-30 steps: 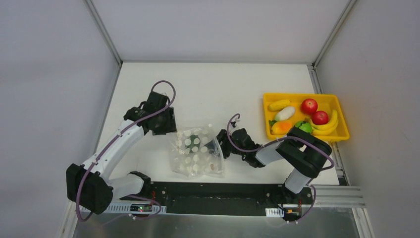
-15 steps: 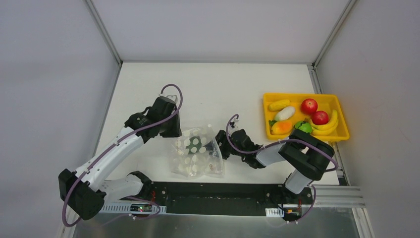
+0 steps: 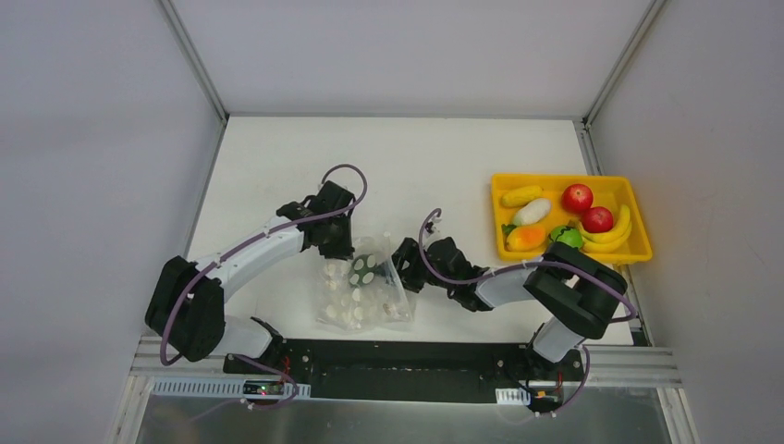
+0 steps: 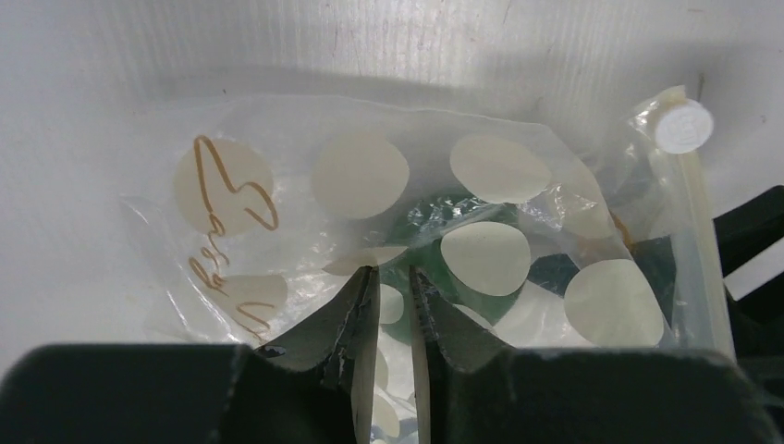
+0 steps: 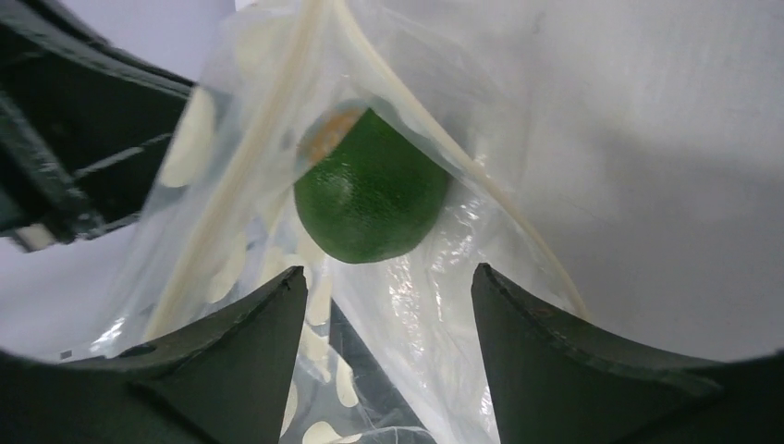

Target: Open the zip-top bag and remove the fake food

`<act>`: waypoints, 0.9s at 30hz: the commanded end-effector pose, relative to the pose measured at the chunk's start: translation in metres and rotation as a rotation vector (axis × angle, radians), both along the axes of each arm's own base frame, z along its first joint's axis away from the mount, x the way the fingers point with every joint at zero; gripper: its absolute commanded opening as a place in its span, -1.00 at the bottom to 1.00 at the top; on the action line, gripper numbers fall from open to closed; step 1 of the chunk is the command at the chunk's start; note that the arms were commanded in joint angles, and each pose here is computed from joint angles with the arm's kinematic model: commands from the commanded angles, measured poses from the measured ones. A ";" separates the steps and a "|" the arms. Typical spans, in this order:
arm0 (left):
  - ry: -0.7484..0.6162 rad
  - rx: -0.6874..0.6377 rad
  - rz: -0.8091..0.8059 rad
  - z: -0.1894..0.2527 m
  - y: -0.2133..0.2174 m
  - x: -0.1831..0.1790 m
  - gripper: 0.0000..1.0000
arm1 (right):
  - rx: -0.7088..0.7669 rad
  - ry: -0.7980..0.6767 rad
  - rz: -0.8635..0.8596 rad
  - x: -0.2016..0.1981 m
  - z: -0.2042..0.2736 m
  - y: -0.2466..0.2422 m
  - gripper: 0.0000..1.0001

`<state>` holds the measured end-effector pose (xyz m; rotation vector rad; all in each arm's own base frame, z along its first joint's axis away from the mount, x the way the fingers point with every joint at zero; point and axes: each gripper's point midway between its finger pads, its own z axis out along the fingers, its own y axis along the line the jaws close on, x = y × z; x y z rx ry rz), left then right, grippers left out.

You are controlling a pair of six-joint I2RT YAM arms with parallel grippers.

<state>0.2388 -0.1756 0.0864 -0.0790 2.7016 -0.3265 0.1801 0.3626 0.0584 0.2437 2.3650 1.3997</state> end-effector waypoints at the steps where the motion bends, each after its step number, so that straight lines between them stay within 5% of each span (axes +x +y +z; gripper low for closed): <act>1: 0.048 -0.030 0.004 -0.019 -0.010 -0.006 -0.63 | 0.055 -0.084 0.005 0.012 0.028 0.018 0.40; 16: 0.102 -0.023 -0.039 -0.041 -0.019 -0.022 -0.64 | -0.007 -0.047 -0.018 0.023 -0.006 0.032 0.45; 27: 0.108 0.096 0.018 -0.054 0.002 -0.017 -0.65 | -0.095 -0.039 -0.037 0.010 -0.004 0.002 0.00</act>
